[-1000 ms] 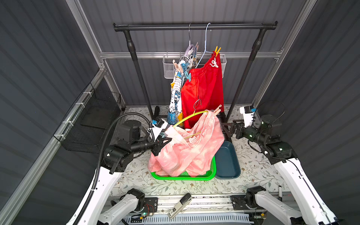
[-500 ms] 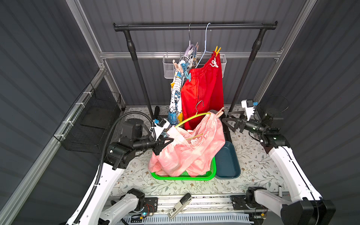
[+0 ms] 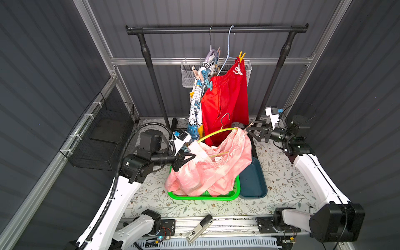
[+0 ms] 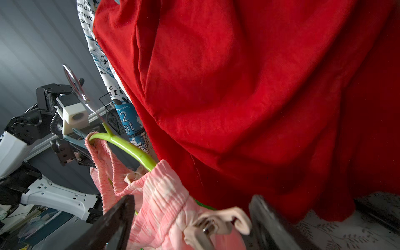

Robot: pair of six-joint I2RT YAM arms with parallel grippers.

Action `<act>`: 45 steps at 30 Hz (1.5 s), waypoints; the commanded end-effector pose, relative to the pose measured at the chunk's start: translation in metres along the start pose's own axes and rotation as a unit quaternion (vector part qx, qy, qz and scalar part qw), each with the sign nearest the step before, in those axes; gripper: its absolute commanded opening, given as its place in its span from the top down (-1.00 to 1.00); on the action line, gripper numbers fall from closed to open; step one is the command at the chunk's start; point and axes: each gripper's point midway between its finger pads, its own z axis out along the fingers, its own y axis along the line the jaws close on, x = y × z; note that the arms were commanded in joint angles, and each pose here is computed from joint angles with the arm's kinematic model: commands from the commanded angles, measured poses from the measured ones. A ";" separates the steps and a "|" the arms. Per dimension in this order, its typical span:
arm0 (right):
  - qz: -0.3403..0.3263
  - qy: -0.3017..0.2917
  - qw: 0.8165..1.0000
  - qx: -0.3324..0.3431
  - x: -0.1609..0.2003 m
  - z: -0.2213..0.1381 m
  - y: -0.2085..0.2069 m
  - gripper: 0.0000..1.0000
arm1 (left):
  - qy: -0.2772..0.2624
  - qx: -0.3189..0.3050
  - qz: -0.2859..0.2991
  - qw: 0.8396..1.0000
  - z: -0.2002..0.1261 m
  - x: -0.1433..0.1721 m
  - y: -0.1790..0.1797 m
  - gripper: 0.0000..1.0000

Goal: Remove the clothespins securing shorts to the hanger
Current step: Adjust the shorts in the basket, then remove the clothespin from the hanger.

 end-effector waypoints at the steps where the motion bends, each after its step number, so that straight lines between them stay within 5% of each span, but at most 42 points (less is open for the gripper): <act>1: -0.018 -0.008 1.000 -0.019 -0.009 0.000 0.007 -0.59 | -0.045 0.023 0.045 0.998 -0.009 -0.028 -0.014 1.00; 17: 0.000 -0.002 1.000 -0.008 0.009 0.002 -0.004 -0.20 | -0.050 0.030 0.044 0.997 -0.007 -0.032 -0.014 1.00; 45: 0.012 -0.014 1.000 -0.007 0.008 0.002 -0.005 0.86 | -0.044 0.035 0.034 0.998 -0.002 -0.029 -0.012 1.00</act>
